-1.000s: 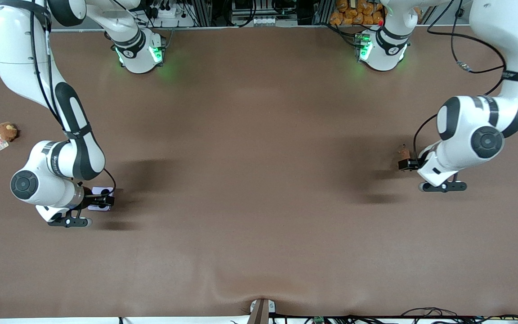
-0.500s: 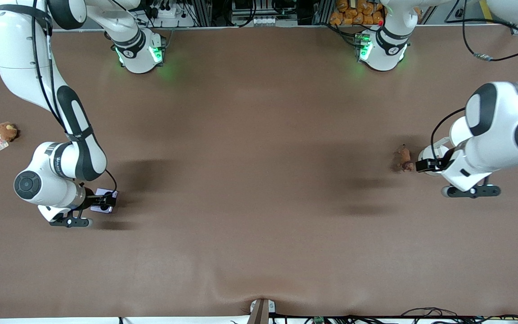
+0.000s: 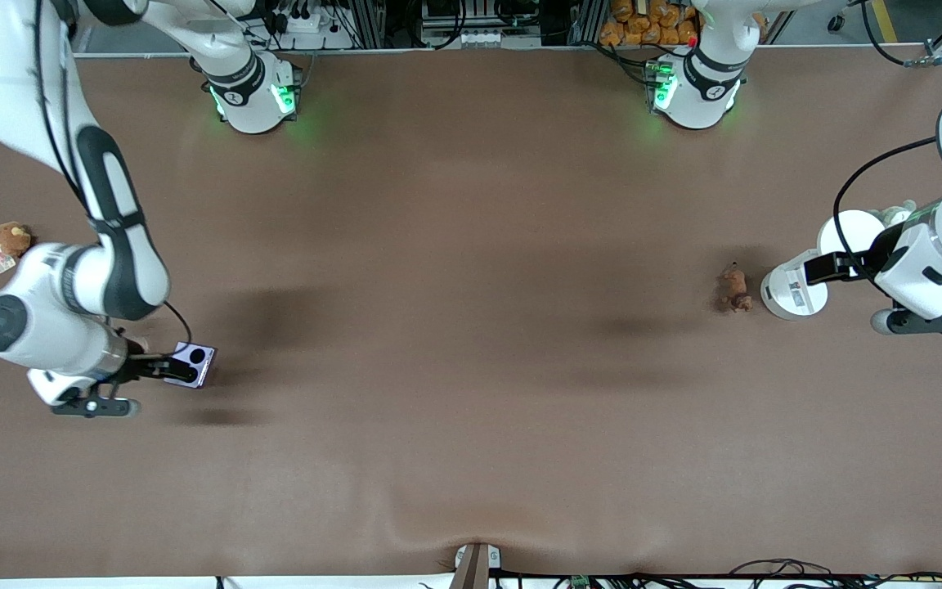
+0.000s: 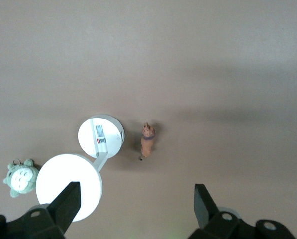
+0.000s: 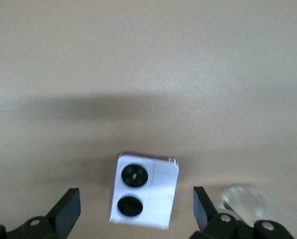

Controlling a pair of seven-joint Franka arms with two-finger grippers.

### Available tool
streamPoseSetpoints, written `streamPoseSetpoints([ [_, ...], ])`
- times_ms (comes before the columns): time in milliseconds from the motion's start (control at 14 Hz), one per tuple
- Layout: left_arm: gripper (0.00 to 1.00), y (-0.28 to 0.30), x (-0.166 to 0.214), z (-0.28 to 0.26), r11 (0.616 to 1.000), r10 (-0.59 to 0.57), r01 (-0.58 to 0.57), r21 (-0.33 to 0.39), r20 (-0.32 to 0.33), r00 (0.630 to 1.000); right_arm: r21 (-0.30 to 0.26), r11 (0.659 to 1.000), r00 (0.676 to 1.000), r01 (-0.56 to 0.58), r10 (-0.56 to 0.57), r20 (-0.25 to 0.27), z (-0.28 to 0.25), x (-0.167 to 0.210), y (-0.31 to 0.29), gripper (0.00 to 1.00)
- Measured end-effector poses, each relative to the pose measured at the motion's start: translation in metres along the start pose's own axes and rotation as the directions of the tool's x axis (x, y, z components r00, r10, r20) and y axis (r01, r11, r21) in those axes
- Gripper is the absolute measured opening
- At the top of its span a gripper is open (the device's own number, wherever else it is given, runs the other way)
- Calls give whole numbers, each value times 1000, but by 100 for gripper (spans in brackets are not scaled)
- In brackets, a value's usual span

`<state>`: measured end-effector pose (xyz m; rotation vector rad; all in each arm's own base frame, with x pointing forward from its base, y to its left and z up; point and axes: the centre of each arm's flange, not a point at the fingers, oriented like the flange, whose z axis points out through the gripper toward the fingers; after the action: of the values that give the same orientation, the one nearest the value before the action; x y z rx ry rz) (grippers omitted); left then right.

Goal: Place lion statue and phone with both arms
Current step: 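Open both grippers and lift them away from the lion and phone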

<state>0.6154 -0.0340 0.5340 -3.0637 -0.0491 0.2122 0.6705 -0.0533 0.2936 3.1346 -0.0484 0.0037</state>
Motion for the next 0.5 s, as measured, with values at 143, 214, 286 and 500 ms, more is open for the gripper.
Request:
streamPoseSetpoints([
  [143,100,2,-6,-16,1000,1,-1,-12,-11,1000,13,1000,1000,2,-2,2,-61,-5,-2,100],
  [214,100,6,-14,-31,999,10,-11,-32,-25,1000,21,1000,1000,5,-5,10,-91,-11,-3,100],
  [286,100,10,-23,-47,998,36,-38,-47,-43,998,28,1000,1000,7,-8,25,-120,-18,-4,100],
  [500,100,18,-58,-89,993,104,-108,-40,-90,991,47,999,996,14,-18,90,-204,-46,-6,100],
])
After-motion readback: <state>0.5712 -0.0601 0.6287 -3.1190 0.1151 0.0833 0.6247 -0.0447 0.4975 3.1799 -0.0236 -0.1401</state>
